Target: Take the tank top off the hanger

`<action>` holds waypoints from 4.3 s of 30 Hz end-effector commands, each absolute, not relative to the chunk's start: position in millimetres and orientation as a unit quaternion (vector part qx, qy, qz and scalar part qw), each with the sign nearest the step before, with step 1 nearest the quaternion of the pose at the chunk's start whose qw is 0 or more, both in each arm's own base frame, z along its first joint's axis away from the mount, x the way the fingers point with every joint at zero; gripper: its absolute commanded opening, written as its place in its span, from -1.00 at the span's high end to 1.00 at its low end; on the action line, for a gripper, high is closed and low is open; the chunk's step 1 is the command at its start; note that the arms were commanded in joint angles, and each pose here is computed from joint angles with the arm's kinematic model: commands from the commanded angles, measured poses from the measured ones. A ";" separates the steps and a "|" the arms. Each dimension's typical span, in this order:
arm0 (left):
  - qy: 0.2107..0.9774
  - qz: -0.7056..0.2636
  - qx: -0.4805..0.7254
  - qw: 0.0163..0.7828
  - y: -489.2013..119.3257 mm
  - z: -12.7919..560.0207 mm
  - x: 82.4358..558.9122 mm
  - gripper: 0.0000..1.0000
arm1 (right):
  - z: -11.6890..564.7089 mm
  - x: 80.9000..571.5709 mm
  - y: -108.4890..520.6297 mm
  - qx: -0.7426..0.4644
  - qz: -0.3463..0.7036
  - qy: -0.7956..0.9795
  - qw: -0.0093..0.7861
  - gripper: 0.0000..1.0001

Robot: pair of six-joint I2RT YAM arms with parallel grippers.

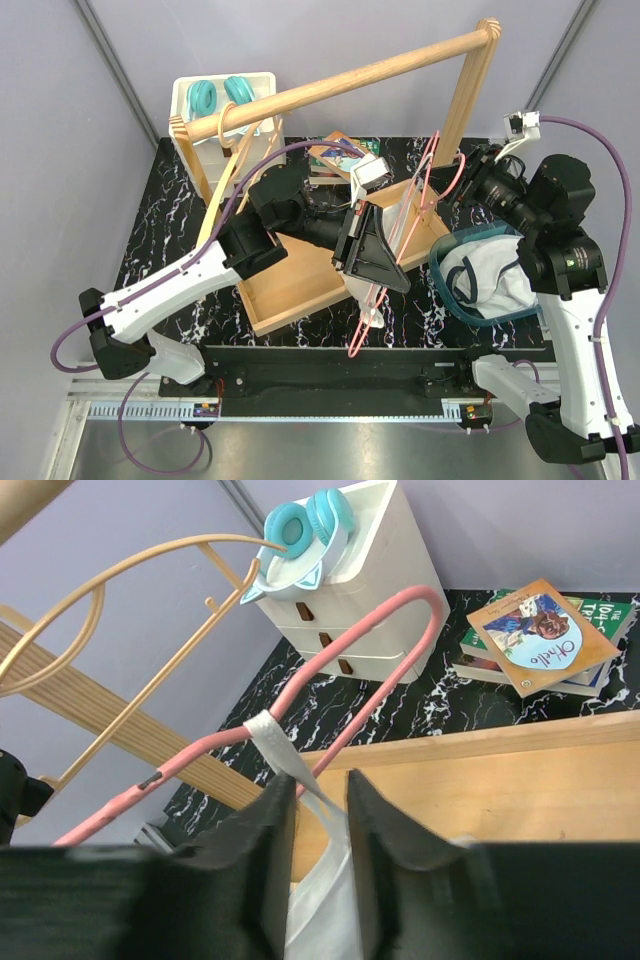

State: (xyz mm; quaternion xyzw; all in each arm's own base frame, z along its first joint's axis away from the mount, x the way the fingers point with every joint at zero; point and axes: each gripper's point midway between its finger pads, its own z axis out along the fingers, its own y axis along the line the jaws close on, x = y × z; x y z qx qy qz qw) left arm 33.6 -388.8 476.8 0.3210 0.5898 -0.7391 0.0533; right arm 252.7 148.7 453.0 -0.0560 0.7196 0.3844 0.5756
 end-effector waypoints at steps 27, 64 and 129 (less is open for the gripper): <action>0.571 -0.749 0.329 0.071 -360.5 489.6 18.6 1.00 | 465.8 311.3 103.8 0.062 0.264 0.749 0.604 1.00; 0.663 -0.653 0.239 0.277 -424.4 483.4 128.4 1.00 | 367.1 153.1 150.8 -0.042 0.408 0.839 0.357 -0.66; 0.652 -0.706 0.214 0.177 -422.5 484.7 126.6 1.00 | 372.4 112.8 190.6 -0.195 0.575 0.706 0.365 -0.32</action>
